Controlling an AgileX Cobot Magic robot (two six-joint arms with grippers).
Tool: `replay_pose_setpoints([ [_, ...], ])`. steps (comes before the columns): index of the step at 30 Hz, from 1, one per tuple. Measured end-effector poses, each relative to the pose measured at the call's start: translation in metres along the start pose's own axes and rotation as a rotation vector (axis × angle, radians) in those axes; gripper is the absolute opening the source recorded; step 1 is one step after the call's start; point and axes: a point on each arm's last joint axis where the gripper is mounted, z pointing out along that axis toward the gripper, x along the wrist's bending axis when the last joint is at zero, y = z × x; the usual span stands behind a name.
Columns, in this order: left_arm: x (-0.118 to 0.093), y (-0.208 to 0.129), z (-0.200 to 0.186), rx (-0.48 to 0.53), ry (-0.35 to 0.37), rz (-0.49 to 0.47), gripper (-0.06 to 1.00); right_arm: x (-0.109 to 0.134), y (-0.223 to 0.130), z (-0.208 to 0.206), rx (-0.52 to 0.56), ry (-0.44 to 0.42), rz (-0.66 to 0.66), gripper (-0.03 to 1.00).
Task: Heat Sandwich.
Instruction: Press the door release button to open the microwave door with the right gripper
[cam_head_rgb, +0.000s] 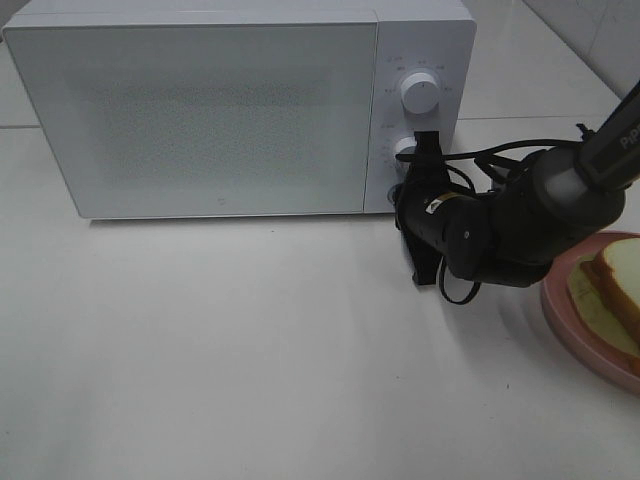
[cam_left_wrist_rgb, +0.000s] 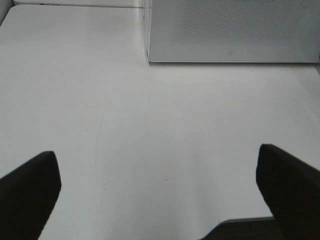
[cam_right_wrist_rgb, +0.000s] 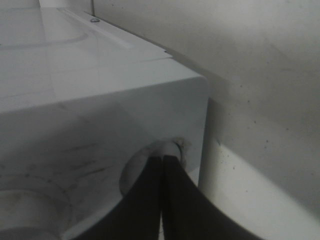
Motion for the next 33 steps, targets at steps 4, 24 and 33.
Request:
replay_pose_setpoints([
  [4, 0.000, 0.000, 0.000, 0.000, 0.000, 0.000, 0.99, 0.001, 0.000, 0.000, 0.004, 0.004, -0.004, 0.00],
  [24, 0.000, 0.000, 0.000, 0.000, 0.000, 0.000, 0.99, 0.000, -0.006, 0.014, -0.066, 0.072, 0.023, 0.00],
  [33, 0.000, 0.000, 0.000, 0.000, 0.000, 0.000, 0.99, 0.000, -0.006, 0.015, -0.073, 0.066, 0.015, 0.00],
])
